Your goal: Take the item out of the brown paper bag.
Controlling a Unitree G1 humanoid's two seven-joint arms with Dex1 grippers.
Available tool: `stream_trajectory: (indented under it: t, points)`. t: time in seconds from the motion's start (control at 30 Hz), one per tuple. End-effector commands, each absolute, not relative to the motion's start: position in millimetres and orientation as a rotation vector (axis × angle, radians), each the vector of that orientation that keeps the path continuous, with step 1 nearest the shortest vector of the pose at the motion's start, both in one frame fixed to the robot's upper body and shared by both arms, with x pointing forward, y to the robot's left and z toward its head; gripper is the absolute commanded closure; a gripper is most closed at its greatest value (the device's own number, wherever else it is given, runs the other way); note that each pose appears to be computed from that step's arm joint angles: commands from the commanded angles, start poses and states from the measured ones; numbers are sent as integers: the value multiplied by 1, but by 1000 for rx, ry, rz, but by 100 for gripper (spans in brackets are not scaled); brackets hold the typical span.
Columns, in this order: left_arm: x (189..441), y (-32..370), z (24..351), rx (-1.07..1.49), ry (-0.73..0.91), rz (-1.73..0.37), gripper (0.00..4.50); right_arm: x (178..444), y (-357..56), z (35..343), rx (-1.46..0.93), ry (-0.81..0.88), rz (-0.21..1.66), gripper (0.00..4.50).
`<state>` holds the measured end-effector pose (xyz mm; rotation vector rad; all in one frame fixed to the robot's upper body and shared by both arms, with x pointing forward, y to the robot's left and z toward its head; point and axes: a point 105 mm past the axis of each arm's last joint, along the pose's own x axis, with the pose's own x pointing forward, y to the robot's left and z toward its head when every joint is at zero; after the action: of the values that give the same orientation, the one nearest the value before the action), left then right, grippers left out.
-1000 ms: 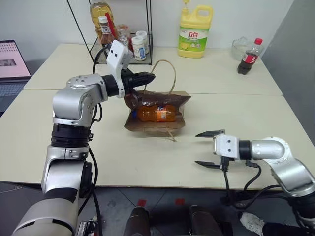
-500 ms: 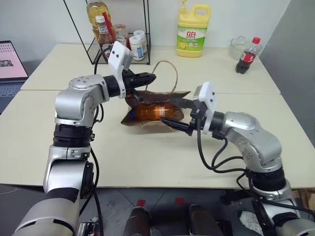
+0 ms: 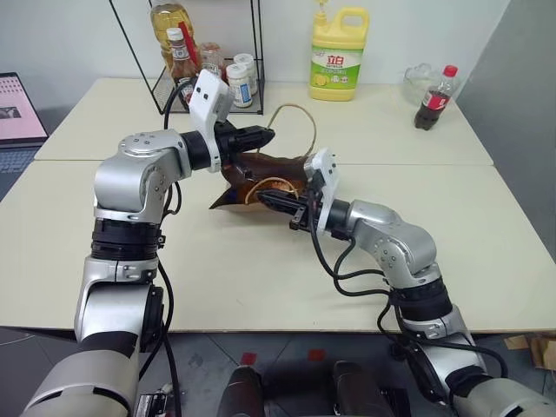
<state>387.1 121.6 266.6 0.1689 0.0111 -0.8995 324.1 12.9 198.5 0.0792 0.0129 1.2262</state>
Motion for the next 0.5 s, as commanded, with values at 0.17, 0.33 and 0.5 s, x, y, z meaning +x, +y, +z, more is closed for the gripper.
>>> stream_trajectory:
  t: [0.17,0.33,0.5]
  points:
    - [380,126,280,185,-45,-891,450,282,-3,186,-138,10,1403,445]
    - [382,124,279,180,-43,-892,450,259,-19,152,-357,84,1472,445]
    - [382,119,276,179,-38,-909,450,257,-39,112,-649,127,1485,445]
